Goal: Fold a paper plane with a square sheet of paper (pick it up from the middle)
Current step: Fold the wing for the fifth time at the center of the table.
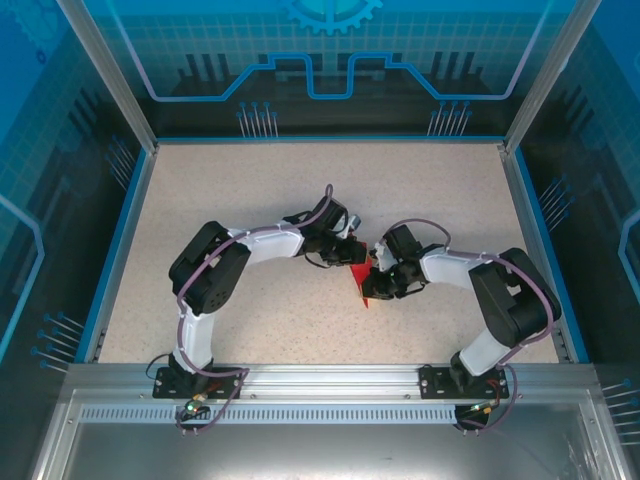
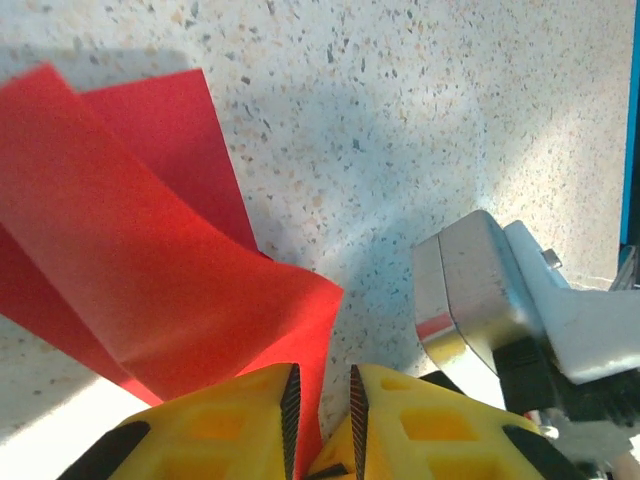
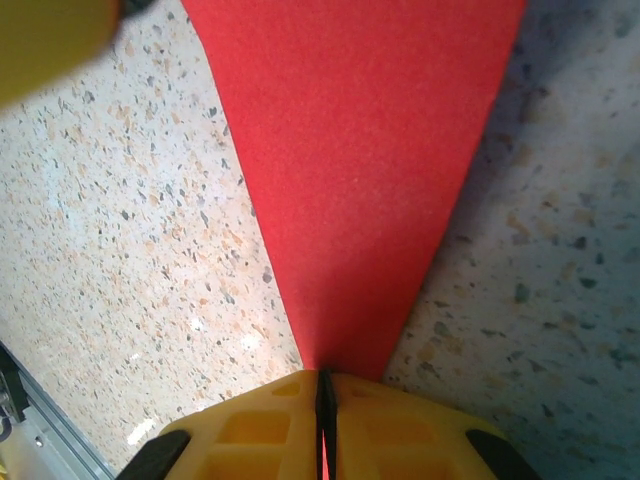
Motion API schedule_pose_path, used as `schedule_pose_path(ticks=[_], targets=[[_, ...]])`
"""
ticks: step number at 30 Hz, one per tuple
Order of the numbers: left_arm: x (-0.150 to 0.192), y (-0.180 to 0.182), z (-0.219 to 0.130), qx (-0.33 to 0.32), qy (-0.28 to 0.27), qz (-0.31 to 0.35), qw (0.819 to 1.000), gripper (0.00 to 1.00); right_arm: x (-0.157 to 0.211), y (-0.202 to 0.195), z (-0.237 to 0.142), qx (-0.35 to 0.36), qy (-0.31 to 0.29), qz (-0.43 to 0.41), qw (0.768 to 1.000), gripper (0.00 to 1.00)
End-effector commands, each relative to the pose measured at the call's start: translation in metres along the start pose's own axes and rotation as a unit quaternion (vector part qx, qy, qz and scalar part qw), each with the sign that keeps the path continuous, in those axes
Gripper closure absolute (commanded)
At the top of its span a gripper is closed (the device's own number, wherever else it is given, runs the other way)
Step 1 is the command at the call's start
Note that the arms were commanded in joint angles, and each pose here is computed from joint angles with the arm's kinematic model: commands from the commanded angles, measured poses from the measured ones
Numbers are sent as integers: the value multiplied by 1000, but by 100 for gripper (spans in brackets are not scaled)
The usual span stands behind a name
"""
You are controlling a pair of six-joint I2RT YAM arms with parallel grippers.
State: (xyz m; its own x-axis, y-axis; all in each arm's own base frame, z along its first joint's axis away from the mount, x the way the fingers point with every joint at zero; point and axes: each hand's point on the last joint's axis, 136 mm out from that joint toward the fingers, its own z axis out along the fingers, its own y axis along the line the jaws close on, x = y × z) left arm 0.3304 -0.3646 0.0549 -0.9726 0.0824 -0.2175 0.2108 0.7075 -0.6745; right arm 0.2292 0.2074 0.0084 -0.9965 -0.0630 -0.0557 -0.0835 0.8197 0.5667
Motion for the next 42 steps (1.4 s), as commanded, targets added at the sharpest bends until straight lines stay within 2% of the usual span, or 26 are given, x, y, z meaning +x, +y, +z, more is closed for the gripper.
schedule_pose_path(ticks=[1,11,25,42], targets=[[-4,12,4,-30,3,12,999,77,19,-31,9,57,37,24,997,89],[-9,39,13,-82,-4,10,997,78,23,-35,9,68,44,27,996,89],[-18,71,16,-124,-13,-5,992,78,35,-44,11,87,69,43,993,88],[-75,128,-2,-144,-42,-71,986,77,44,-51,12,108,85,55,989,89]])
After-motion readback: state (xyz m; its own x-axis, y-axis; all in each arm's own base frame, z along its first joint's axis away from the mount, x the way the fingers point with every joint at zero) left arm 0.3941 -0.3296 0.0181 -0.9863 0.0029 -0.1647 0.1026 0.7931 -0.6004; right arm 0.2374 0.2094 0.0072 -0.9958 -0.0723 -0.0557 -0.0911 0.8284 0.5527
